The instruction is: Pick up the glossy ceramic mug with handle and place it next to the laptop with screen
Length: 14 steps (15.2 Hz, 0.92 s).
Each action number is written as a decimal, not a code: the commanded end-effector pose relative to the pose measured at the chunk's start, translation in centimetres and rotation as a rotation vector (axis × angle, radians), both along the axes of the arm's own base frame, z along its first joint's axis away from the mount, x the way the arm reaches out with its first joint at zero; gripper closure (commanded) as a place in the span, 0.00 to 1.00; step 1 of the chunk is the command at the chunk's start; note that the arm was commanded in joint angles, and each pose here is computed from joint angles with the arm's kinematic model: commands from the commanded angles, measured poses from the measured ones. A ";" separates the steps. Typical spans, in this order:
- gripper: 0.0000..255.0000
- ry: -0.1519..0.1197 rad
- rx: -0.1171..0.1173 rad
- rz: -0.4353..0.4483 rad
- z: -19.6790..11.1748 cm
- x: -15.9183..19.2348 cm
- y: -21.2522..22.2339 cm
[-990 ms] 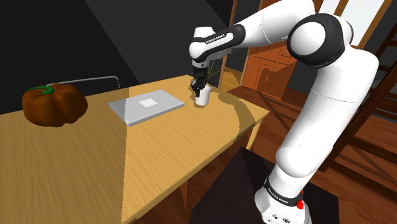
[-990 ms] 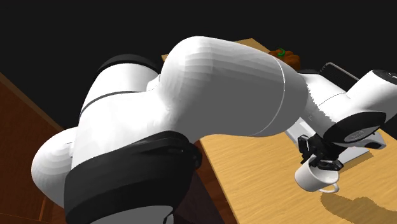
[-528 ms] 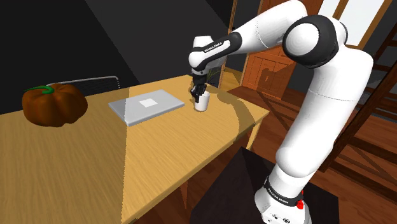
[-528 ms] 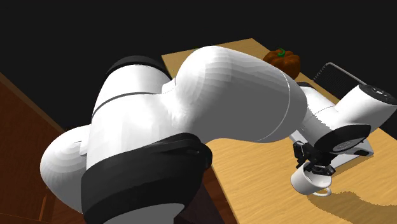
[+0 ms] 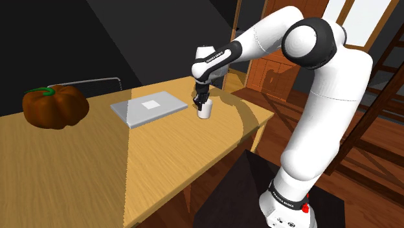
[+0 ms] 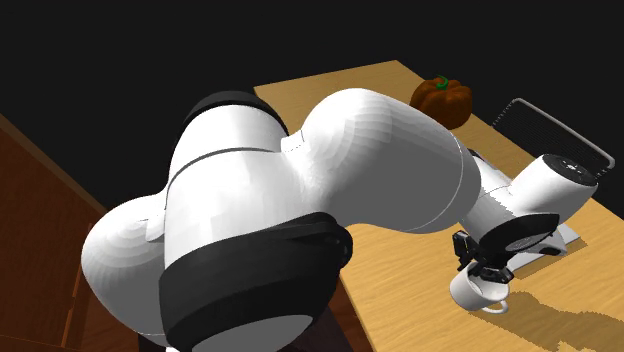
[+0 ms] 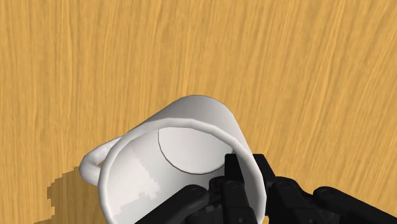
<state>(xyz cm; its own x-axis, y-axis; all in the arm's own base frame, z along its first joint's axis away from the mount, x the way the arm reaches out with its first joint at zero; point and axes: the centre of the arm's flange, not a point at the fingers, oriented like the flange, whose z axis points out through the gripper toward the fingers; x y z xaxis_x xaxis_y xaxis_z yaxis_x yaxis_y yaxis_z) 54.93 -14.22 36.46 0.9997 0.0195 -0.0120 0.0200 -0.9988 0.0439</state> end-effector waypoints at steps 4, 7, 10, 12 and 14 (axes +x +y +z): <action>1.00 -0.001 0.000 0.000 -0.6 0.0 0.1; 1.00 -0.001 0.000 0.000 -0.6 0.0 0.1; 0.00 -0.001 0.000 0.000 -0.5 0.0 0.1; 0.00 -0.001 0.000 0.000 -0.5 0.0 0.1; 0.00 -0.001 0.000 0.000 -0.5 0.0 0.1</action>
